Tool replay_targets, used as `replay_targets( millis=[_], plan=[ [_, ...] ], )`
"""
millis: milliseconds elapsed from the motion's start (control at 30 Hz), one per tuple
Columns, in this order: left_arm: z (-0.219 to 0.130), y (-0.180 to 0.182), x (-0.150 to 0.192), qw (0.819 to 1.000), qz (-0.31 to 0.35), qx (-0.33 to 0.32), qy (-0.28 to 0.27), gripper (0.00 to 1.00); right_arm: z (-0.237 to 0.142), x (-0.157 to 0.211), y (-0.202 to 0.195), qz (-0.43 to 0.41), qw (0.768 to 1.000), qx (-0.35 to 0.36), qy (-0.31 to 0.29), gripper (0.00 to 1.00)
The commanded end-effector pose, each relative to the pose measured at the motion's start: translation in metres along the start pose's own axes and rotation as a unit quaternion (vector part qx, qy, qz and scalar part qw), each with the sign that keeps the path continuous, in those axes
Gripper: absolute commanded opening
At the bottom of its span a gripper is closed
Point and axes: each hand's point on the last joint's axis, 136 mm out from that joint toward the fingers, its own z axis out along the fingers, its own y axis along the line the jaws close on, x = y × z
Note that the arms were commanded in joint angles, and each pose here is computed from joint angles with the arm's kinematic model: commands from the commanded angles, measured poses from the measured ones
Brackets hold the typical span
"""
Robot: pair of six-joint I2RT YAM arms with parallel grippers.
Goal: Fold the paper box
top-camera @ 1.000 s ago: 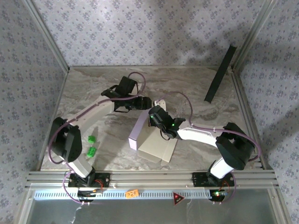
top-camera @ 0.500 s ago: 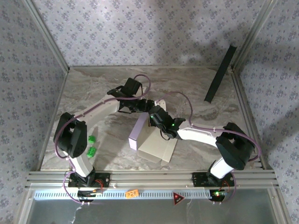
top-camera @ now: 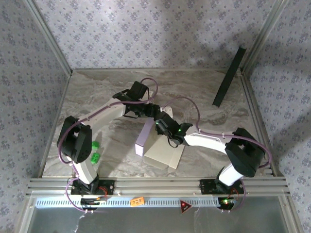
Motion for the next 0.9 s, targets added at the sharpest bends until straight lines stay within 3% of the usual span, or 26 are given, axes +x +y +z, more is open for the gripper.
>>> replay_targets(
  millis=[0,200,333,533,700,867],
  plan=[
    [0.005,0.005,0.009,1.000,0.005,-0.014,0.019,0.60,-0.026,-0.016,0.004,-0.021,1.000,-0.014,-0.012,0.30],
    [0.005,0.006,0.012,1.000,0.010,-0.014,0.026,0.60,-0.061,-0.031,-0.005,-0.050,0.997,-0.035,-0.045,0.51],
    [0.005,0.004,0.015,0.999,0.016,-0.009,0.033,0.59,-0.065,-0.033,-0.027,-0.091,0.994,-0.033,-0.050,0.63],
    [0.004,0.001,0.020,0.999,0.026,-0.004,0.046,0.59,-0.044,-0.035,-0.056,-0.136,0.985,-0.093,-0.055,0.63],
    [0.004,0.000,0.022,0.998,0.027,0.000,0.050,0.59,-0.023,-0.022,-0.057,-0.236,0.951,-0.184,-0.075,0.64],
    [0.004,-0.002,0.023,0.998,0.032,0.002,0.053,0.59,-0.007,-0.034,-0.054,-0.253,0.934,-0.239,-0.077,0.59]
  ],
)
